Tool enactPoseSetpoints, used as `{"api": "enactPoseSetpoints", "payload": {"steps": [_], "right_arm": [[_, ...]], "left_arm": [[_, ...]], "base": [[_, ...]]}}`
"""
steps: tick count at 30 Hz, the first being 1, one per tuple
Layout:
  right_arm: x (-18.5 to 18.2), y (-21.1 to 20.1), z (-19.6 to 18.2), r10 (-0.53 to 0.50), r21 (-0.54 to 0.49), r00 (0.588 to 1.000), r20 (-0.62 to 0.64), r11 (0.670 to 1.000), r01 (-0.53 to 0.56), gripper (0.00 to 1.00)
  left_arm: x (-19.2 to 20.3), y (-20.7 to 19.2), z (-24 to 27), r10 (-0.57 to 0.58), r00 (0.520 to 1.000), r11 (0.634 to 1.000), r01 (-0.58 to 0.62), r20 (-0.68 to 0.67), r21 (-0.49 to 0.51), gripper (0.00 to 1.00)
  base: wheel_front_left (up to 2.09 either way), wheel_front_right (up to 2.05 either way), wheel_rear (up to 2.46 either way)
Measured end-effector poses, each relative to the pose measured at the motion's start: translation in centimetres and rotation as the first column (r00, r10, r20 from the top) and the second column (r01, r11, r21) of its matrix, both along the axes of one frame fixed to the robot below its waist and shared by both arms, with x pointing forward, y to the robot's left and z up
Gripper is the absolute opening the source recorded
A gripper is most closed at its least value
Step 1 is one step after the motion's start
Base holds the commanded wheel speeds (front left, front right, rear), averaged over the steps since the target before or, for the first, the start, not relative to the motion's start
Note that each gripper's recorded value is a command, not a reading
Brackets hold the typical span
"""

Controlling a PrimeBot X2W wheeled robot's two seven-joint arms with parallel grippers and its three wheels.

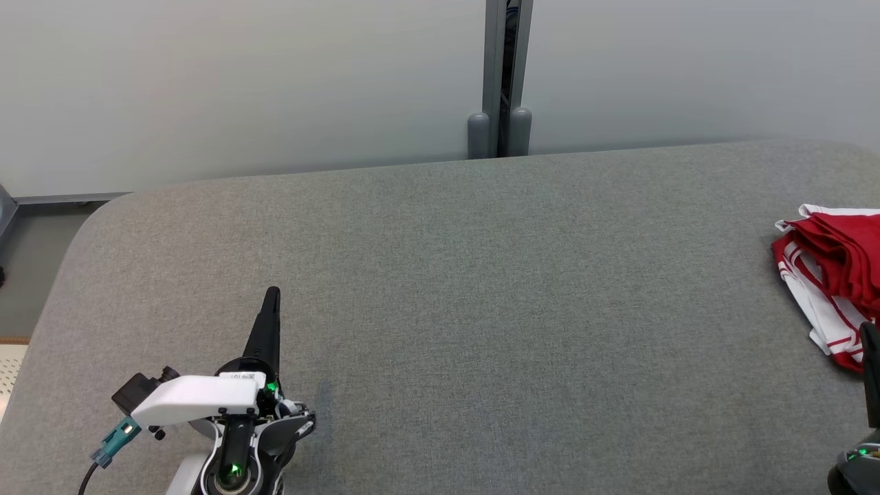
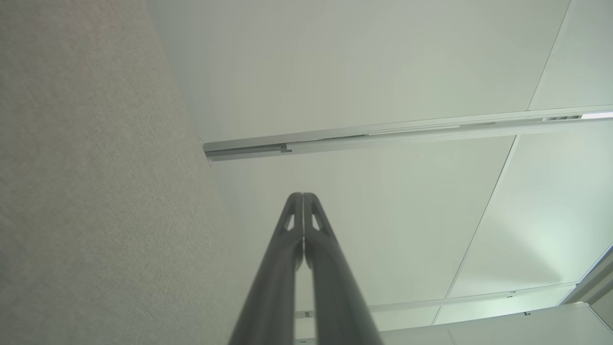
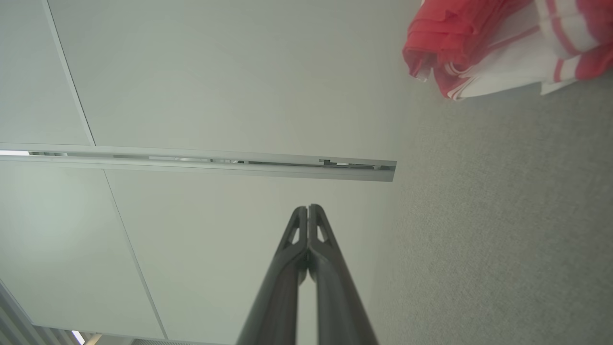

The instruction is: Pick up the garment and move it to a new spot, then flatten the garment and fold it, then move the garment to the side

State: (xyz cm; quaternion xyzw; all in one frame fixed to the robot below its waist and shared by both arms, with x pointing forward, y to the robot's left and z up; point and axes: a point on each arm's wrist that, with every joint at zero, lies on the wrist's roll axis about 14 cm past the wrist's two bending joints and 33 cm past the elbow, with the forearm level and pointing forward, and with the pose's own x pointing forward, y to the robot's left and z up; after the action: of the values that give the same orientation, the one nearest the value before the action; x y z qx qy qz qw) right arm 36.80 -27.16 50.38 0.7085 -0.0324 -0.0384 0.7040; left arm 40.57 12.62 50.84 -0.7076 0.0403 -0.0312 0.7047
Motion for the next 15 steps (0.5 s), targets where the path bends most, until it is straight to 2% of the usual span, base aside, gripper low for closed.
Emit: {"api": "enactPoseSetpoints", "payload": {"steps": [15], "right_arm": [[0.12,0.01,0.15,0.000,0.000,1.000,0.004,1.000,0.000,0.00]], "left_arm": [[0.00,0.00,0.00,0.000,1.000,1.000,0.000,0.000,0.000,0.00]], "base": [[0.00,0.00,0.00]]}}
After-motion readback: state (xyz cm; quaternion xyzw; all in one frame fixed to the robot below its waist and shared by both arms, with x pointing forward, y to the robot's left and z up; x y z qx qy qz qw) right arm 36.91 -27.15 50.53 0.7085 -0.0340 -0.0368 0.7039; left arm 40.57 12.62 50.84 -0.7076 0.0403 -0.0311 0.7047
